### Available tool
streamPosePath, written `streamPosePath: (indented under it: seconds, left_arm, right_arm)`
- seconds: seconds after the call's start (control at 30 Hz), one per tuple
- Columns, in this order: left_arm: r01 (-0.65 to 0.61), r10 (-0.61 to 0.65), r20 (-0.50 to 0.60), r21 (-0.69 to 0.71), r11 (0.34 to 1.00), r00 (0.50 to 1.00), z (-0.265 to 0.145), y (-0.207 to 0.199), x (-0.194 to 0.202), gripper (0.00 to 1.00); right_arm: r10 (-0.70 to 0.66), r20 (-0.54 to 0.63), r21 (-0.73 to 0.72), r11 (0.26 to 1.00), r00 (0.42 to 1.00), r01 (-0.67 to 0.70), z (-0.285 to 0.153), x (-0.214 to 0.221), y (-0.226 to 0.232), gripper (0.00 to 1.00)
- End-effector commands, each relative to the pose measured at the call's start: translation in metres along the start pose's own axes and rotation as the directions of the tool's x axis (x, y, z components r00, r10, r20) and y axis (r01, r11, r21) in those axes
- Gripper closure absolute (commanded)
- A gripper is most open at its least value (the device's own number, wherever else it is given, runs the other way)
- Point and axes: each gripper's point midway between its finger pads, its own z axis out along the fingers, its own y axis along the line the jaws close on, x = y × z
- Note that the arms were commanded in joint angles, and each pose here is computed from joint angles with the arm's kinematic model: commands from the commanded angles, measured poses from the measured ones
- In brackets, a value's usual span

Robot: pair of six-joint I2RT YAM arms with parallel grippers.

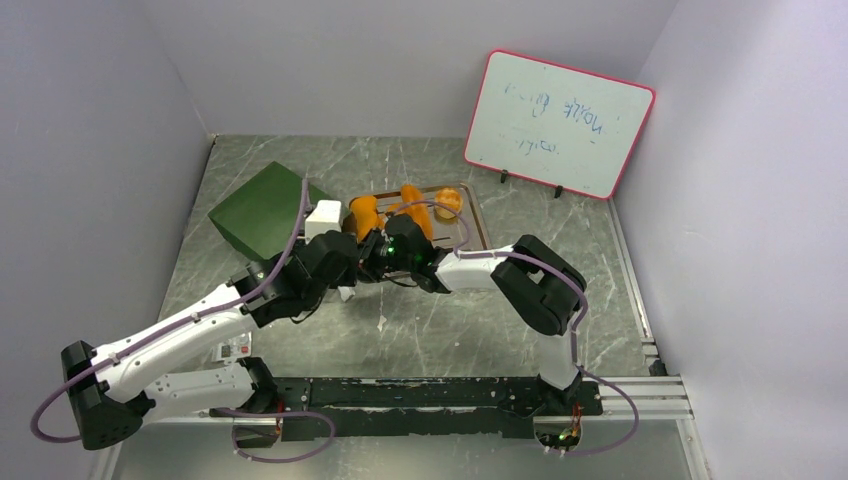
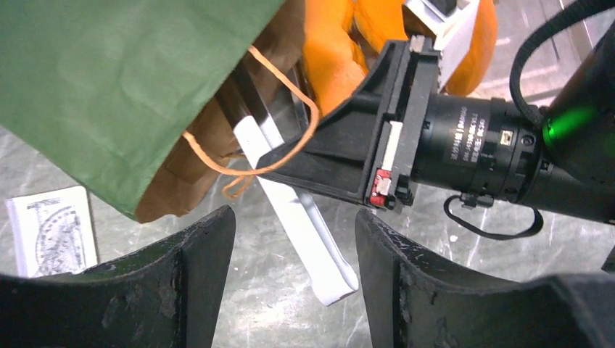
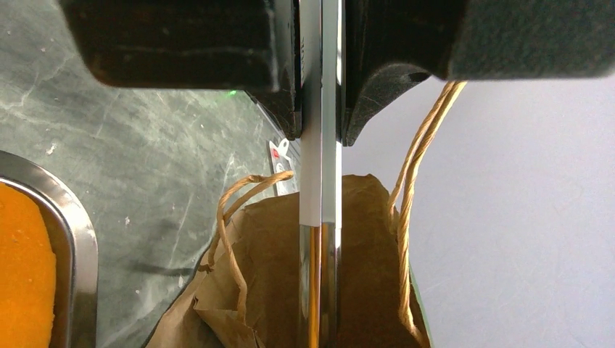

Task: Take the fake bread out of the paper bag
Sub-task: Take out the fake bread from the paper bag.

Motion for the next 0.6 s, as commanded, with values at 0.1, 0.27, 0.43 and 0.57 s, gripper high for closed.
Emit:
streamPosePath:
  seconds: [0.1,0.27,0.43,0.57]
  left_arm:
    - [0.017,-0.01,0.09,-0.083,0.996,0.996,-0.008,0.011,-0.024,0.44]
    - [-0.03,0.037,0.065,-0.117,0.993,0.997,0.002,0.011,-0.015,0.43]
    - [-0.049,0.058,0.055,-0.163,0.985,0.997,0.012,0.017,-0.002,0.43]
    - [-0.035,0.054,0.089,-0.204,0.978,0.995,0.015,0.026,-0.001,0.43]
  right_arm:
    - [-0.039,-0.001,-0.085,0.996,0.999,0.039,-0.01,-0.002,0.026,1.0]
    - [-0.04,-0.003,-0.089,0.995,0.999,0.039,-0.009,-0.002,0.028,1.0]
    - [-0.044,-0.007,-0.091,0.995,0.999,0.043,-0.009,-0.001,0.029,1.0]
    - [-0.043,-0.01,-0.089,0.995,0.999,0.042,-0.01,0.0,0.026,1.0]
